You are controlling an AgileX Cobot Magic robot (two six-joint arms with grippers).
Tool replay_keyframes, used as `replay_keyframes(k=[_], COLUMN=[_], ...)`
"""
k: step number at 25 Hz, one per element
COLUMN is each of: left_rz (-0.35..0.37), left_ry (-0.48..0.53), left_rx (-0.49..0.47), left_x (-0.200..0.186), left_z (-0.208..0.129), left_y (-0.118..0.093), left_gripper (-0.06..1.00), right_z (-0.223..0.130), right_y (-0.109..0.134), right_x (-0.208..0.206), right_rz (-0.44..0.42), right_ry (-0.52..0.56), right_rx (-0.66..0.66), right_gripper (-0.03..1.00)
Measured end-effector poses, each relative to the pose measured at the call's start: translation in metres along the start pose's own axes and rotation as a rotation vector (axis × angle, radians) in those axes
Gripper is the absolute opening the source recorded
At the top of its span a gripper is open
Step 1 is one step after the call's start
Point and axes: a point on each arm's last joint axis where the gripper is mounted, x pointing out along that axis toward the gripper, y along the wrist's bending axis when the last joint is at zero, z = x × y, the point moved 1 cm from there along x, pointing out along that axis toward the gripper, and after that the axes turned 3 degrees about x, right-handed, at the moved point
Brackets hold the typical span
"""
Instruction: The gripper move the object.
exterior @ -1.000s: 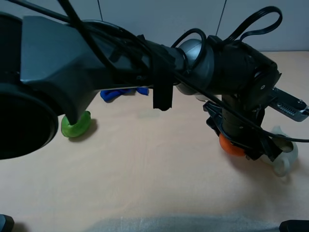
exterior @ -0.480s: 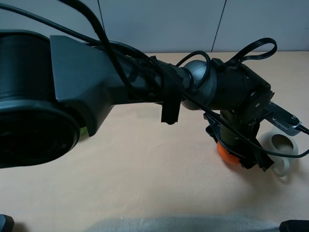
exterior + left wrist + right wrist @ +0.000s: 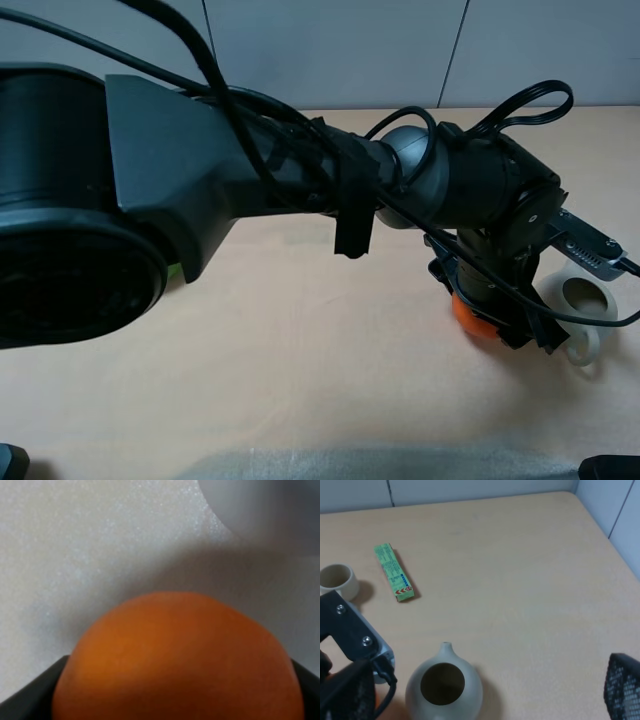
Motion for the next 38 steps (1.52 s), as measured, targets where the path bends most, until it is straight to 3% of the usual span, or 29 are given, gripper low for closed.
replay_keyframes(k=[12, 21, 38], left_rz=[0.0, -0.001, 0.0], left_ry=[0.0, 0.0, 0.02], left_rx=[0.0, -0.001, 0.001], left_x=[0.0, 0.0, -0.019], left_z=[0.0, 0.0, 0.001], left_y=[0.0, 0.0, -0.001], left_gripper=[0.76, 0.97, 0.99], right_z=[0.0, 0.0, 0.0], right_y=[0.0, 0.0, 0.0], right_x=[0.0, 0.0, 0.0], right_rz=[0.0, 0.0, 0.0], right_ry=[0.0, 0.0, 0.0], right_rx=[0.0, 0.0, 0.0], right_gripper=[0.69, 0.69, 0.69])
